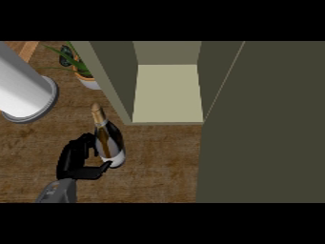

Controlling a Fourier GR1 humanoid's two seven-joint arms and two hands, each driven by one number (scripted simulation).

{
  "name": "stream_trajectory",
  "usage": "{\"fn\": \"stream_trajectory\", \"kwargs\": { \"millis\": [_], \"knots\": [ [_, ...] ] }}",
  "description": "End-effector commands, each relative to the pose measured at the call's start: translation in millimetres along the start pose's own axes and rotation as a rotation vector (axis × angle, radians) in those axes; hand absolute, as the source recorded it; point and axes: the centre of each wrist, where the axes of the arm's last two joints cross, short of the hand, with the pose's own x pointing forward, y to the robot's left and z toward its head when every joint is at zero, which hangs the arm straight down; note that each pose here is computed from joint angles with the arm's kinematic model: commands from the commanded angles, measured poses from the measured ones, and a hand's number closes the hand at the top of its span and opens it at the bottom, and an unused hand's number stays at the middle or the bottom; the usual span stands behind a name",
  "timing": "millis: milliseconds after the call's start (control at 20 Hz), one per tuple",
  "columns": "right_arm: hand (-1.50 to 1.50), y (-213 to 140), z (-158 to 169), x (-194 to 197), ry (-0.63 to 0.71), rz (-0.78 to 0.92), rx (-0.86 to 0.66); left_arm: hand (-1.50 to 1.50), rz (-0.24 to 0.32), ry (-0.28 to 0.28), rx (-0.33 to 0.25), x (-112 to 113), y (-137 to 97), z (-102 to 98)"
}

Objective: Pick up the wine, place it into the cabinet and close the cabinet

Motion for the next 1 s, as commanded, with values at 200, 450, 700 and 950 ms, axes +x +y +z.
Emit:
{"fn": "stream_trajectory", "kwargs": {
  "millis": [200,450,700,950],
  "knots": [
    [-1.5,-7.6,25.0,31.9,-0.028,0.026,0.019,1.5,-0.234,-0.076,-0.035,19.6,-3.6,-15.3],
    [-1.5,7.2,19.2,23.6,-0.02,0.015,0.005,1.5,-0.229,-0.045,-0.013,31.9,-59.5,-27.5],
    [-1.5,3.2,17.7,12.7,-0.025,0.014,-0.029,1.5,-0.264,-0.041,-0.047,64.3,-79.0,-26.3],
    [-1.5,4.8,24.2,34.0,-0.028,-0.001,0.001,1.5,-0.267,-0.004,-0.049,88.8,-102.2,-66.9]
  ]
}}
